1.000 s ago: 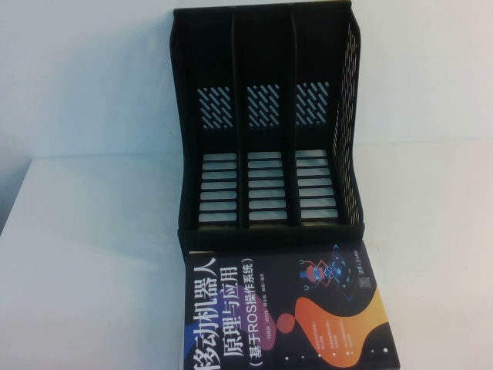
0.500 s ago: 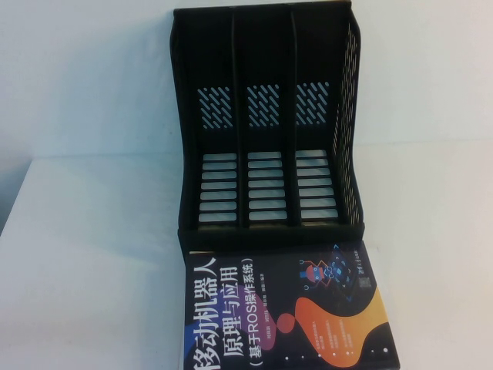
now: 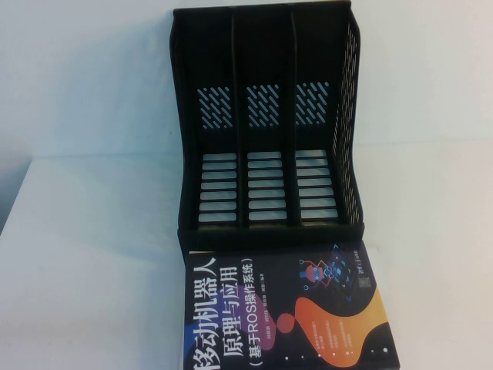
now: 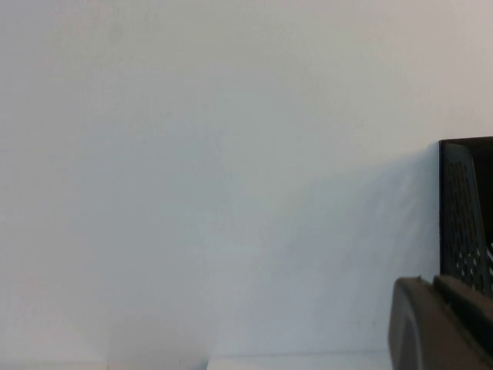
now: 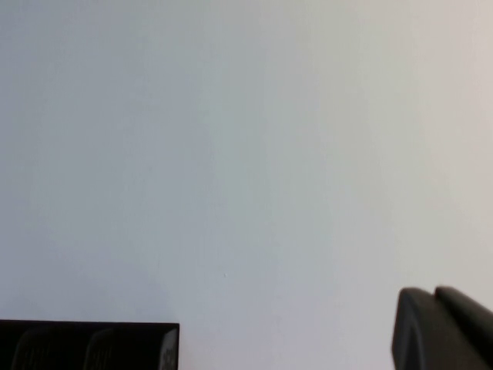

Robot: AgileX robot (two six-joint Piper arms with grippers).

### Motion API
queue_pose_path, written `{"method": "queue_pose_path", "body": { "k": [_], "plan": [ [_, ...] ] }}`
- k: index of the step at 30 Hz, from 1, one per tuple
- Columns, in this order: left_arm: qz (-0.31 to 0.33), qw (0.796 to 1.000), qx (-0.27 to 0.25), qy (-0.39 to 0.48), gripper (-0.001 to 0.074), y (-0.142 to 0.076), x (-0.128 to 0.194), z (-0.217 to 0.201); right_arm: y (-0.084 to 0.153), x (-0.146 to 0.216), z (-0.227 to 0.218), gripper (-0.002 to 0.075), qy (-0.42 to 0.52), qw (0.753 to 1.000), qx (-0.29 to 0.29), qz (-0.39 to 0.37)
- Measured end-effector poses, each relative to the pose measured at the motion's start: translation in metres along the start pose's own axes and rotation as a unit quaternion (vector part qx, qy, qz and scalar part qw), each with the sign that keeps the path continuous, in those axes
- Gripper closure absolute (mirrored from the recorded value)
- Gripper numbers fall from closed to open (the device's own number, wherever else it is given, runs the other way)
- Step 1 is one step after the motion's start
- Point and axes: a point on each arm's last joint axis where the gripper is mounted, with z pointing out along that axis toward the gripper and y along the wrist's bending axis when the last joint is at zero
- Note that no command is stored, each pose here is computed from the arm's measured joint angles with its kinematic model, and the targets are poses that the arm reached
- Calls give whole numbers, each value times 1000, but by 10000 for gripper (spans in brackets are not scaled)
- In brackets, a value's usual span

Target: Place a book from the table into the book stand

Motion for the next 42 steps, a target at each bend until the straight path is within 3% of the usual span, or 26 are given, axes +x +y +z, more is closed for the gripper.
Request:
{"method": "queue_pose_path", "body": {
  "k": [10,16,20,24,28,34,37,42],
  "plan": [
    [-53,998,-5,-18,738,1,-5,0,-1,0,1,728,10,1000,5,5],
    [-29,999,9,-20,738,-3,-48,-2,-6,-27,10,728,129,991,36,-22],
    [-16,998,25,59,738,-7,-70,-5,-11,-47,14,728,216,974,62,-28],
    [10,990,33,136,738,-9,-80,4,-15,-50,27,728,351,932,91,-5],
    [54,989,38,134,738,-10,-96,15,-15,-42,49,728,472,875,100,43],
    [52,988,36,140,738,-10,-90,27,-5,-13,86,728,520,836,88,153],
    [26,980,41,193,738,-10,-65,32,6,5,101,728,553,805,46,208],
    [-24,950,59,306,738,-15,-38,38,25,45,123,728,609,752,-66,246]
  ]
}}
